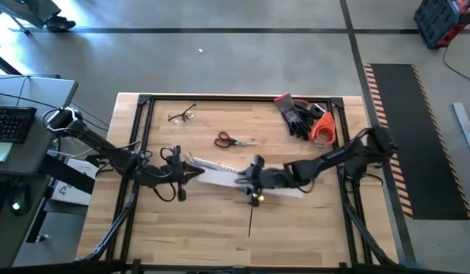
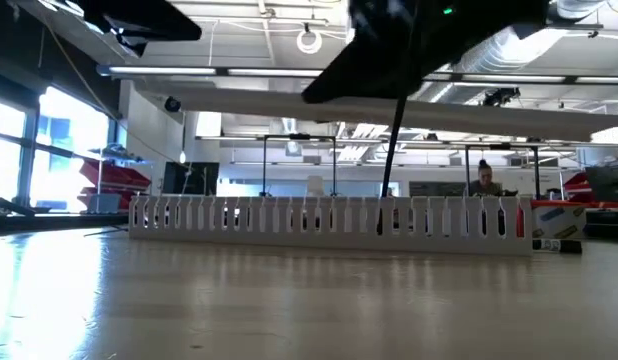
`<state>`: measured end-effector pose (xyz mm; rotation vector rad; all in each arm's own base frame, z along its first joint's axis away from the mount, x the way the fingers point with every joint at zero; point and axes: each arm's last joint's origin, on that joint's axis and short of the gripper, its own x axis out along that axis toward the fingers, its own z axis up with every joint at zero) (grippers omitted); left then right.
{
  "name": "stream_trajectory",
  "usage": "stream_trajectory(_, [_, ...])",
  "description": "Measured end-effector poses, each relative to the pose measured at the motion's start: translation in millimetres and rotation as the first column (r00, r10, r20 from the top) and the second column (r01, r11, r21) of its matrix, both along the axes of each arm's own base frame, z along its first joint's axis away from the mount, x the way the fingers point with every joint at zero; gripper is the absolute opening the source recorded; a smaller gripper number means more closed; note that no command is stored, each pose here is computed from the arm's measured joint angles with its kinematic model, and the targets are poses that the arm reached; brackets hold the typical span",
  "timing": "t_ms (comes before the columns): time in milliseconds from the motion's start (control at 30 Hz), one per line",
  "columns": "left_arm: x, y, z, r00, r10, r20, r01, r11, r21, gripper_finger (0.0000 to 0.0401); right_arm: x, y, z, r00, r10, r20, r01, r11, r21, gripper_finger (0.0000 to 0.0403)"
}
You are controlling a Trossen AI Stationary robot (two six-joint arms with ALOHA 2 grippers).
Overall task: Ziptie cables
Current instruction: Close the white cable duct lid
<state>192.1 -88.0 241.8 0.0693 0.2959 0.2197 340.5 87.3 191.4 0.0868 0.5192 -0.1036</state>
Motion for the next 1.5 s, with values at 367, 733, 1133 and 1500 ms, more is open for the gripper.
stream_trajectory(367, [-1.1, 16.4, -9.4, 0.991, -0.018, -0.131, 0.013, 0.999, -0.039, 0.0, 68.8, -46.6, -6.8, 0.988, -0.047, -0.144, 0.049, 0.999, 0.009, 0.0215])
stream_trajectory(733, [-4.6, 24.4, -32.2, 0.975, 0.007, -0.221, -0.02, 0.998, -0.057, 0.0, 97.9, -58.6, -13.0, 0.961, -0.087, -0.261, 0.094, 0.995, 0.015, 0.0215])
stream_trajectory(1133, [-9.8, 46.1, -70.7, 0.973, 0.034, -0.226, -0.063, 0.99, -0.123, 0.0, 96.5, -58.3, -14.2, 0.955, -0.108, -0.277, 0.124, 0.991, 0.044, 0.0215])
stream_trajectory(1500, [-11.8, 60.7, -83.6, 0.976, 0.024, -0.218, -0.06, 0.986, -0.158, 0.0, 95.2, -57.6, -15.6, 0.95, -0.102, -0.297, 0.129, 0.989, 0.072, 0.0215])
